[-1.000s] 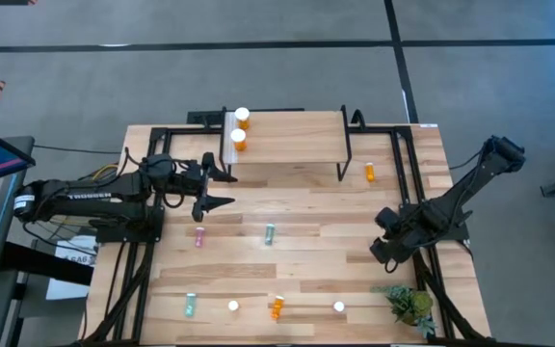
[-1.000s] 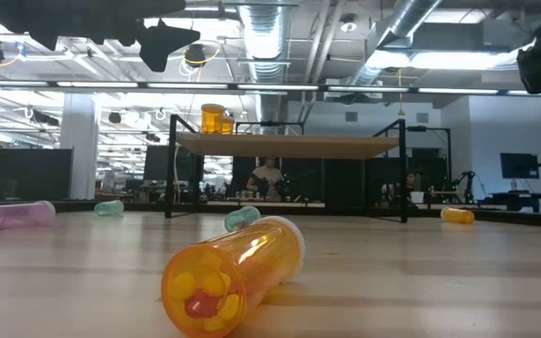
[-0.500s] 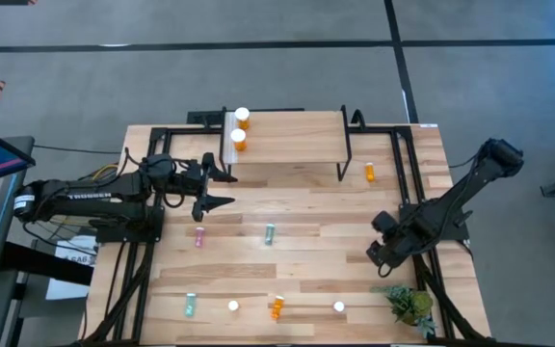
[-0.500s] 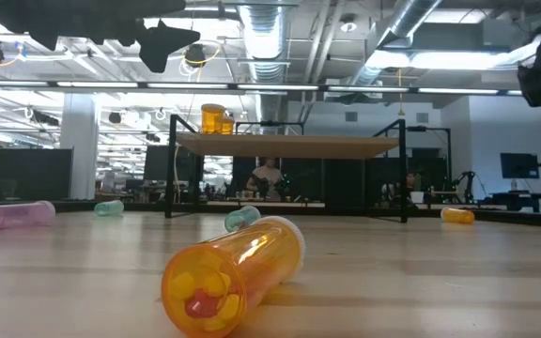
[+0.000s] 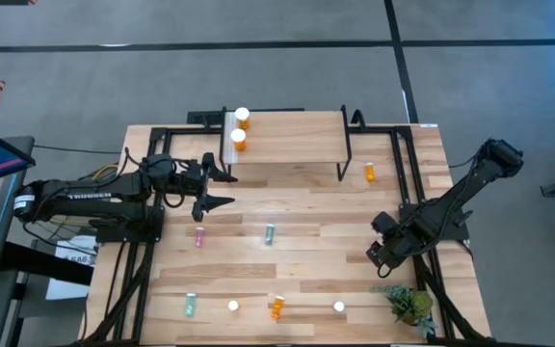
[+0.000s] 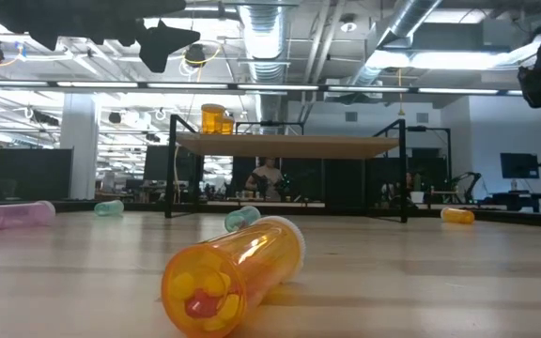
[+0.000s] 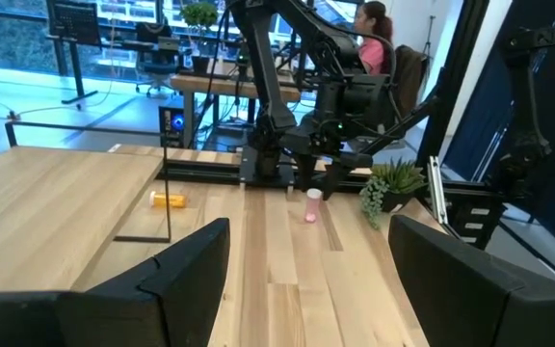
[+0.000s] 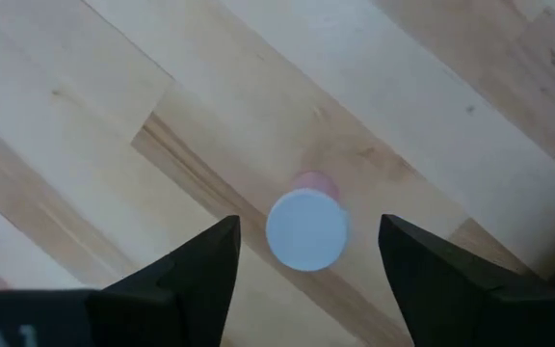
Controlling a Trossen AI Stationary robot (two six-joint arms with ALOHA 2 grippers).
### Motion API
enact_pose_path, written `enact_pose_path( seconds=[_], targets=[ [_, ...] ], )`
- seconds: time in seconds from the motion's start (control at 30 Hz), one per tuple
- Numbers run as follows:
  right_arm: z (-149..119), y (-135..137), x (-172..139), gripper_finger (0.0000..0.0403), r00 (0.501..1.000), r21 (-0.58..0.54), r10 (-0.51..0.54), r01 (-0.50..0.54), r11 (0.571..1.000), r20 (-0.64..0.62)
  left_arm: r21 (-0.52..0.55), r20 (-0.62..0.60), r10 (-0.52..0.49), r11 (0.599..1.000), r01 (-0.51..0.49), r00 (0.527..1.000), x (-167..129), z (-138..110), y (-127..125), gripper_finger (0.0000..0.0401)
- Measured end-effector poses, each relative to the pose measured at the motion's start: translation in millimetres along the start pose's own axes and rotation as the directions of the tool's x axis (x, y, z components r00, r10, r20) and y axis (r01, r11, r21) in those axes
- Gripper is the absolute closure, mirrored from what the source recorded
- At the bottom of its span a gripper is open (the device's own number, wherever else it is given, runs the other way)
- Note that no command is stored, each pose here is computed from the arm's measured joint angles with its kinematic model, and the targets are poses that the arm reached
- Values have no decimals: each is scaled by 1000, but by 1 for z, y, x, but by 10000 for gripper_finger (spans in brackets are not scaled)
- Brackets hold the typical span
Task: Pick and place medicine bottles onto shelf by color
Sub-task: Put the top right small pink pill bottle on the shelf
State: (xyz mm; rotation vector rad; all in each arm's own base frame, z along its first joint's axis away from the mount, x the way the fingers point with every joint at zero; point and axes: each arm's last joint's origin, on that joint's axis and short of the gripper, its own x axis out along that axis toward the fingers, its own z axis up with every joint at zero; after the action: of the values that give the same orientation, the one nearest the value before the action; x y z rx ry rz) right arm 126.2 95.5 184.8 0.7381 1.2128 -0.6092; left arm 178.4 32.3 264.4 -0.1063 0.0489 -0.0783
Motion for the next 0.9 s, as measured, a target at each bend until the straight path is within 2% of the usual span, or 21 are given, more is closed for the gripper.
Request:
enact_pose_path(
  seconds=[0.47, 0.63, 0.9],
  targets=[
    [0, 0, 0, 247, 1000, 1, 1, -1, 1000, 0, -7, 1, 6, 1000, -6, 1000, 0, 0, 0, 131],
    [0, 0, 0, 262, 1000, 1, 2, -2, 1000, 0, -8, 1, 5, 1000, -5, 1000, 0, 0, 0, 131],
    [3, 7, -7, 261, 999, -4, 37, -37, 999, 2, -8, 1, 6, 1000, -6, 1000, 0, 0, 0, 131]
  ],
)
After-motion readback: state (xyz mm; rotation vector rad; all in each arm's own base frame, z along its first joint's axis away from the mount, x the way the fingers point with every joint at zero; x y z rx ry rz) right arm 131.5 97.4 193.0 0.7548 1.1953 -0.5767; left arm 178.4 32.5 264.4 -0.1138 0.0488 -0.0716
